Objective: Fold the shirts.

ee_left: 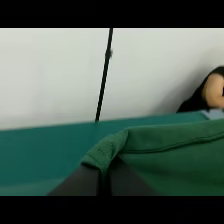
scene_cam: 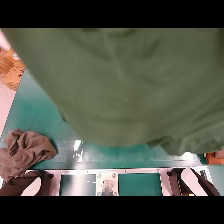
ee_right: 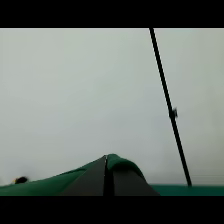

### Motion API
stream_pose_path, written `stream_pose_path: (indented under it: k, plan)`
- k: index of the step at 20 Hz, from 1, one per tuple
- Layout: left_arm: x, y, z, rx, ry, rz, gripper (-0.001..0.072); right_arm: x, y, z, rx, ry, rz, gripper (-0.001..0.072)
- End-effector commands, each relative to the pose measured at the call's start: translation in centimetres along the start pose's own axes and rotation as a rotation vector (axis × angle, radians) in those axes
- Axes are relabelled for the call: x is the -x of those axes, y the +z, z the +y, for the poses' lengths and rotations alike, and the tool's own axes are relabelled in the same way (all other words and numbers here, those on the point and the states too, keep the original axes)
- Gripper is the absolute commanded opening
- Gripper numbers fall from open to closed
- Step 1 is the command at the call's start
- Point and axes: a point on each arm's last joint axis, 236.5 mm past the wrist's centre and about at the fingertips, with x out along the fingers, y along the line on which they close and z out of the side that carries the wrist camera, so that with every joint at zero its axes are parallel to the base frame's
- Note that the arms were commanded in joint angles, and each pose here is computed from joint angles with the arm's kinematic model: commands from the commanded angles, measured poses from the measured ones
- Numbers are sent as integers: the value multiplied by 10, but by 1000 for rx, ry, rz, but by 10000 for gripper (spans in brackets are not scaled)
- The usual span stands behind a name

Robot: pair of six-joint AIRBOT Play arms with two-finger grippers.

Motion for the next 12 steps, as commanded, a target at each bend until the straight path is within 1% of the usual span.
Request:
stream_pose_path:
  k: [1,2,4,5,7,9,12]
  plan:
    - [-99,-133,66,174,56,327,24,-47,-149,-98,-154,-132,274,21]
    - [-125,-175,83,208,65,409,23,-61,-198,-124,-207,-175,338,21]
    - [-174,-255,111,223,40,539,23,-87,-291,-169,-313,-241,456,21]
    - [-194,-283,119,243,24,568,23,-99,-333,-186,-364,-263,519,21]
    - [-228,-321,131,308,-2,564,24,-119,-394,-212,-420,-281,618,21]
    - [-252,-339,136,355,-35,518,23,-134,-434,-233,-464,-287,678,21]
    - [-268,-356,140,403,-51,494,23,-148,-459,-251,-512,-295,693,21]
